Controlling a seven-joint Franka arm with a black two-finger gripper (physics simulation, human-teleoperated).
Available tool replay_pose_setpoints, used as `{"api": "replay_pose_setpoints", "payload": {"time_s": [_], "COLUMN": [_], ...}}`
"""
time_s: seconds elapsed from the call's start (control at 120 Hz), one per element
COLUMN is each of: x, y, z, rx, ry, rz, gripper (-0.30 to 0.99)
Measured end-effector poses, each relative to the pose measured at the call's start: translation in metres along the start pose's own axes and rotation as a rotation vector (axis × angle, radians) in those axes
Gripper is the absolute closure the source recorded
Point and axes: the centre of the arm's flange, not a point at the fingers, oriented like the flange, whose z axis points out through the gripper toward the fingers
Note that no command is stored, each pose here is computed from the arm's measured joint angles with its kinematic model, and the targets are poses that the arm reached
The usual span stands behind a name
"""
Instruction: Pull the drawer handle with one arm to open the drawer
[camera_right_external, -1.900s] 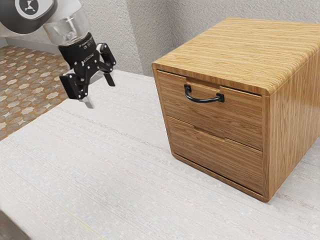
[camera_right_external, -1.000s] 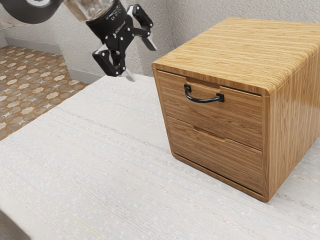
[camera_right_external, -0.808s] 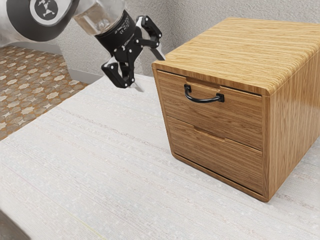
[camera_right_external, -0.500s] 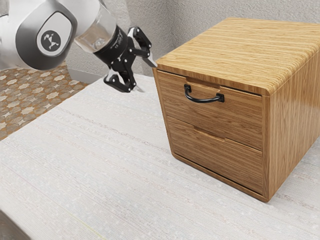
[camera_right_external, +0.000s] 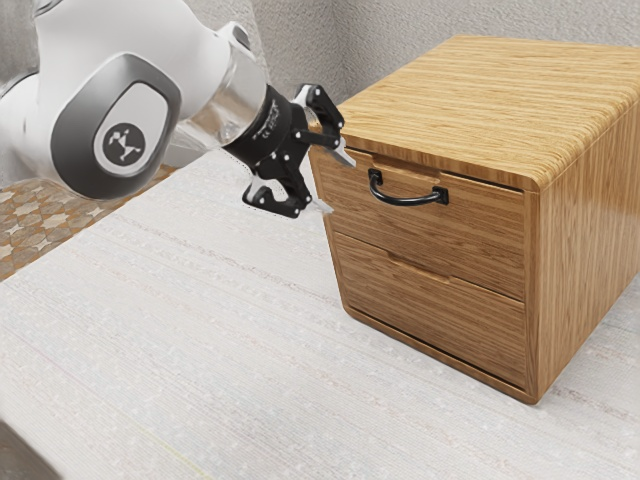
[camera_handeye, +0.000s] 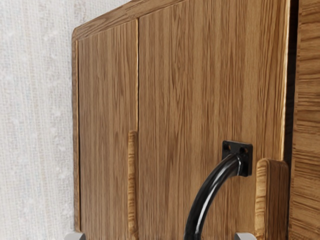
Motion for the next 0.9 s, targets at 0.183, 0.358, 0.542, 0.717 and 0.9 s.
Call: {"api": "replay_pose_setpoints", "payload": {"time_s": [0.183, 0.358, 0.542, 0.717, 0.9], "x": [-0.006, -0.005, -0.004, -0.003, -0.006], "y": [0.009, 0.011, 0.018, 0.021, 0.021], "z": [0.017, 0.023, 0.047, 0.055, 0.057], "rx": [0.046, 0.073, 0.045, 0.019, 0.007], "ry": [-0.003, -0.006, -0.011, -0.013, -0.016], "rz": [0.039, 0.057, 0.058, 0.059, 0.069], "gripper": [0.34, 0.36, 0.37, 0.40, 0.41]}}
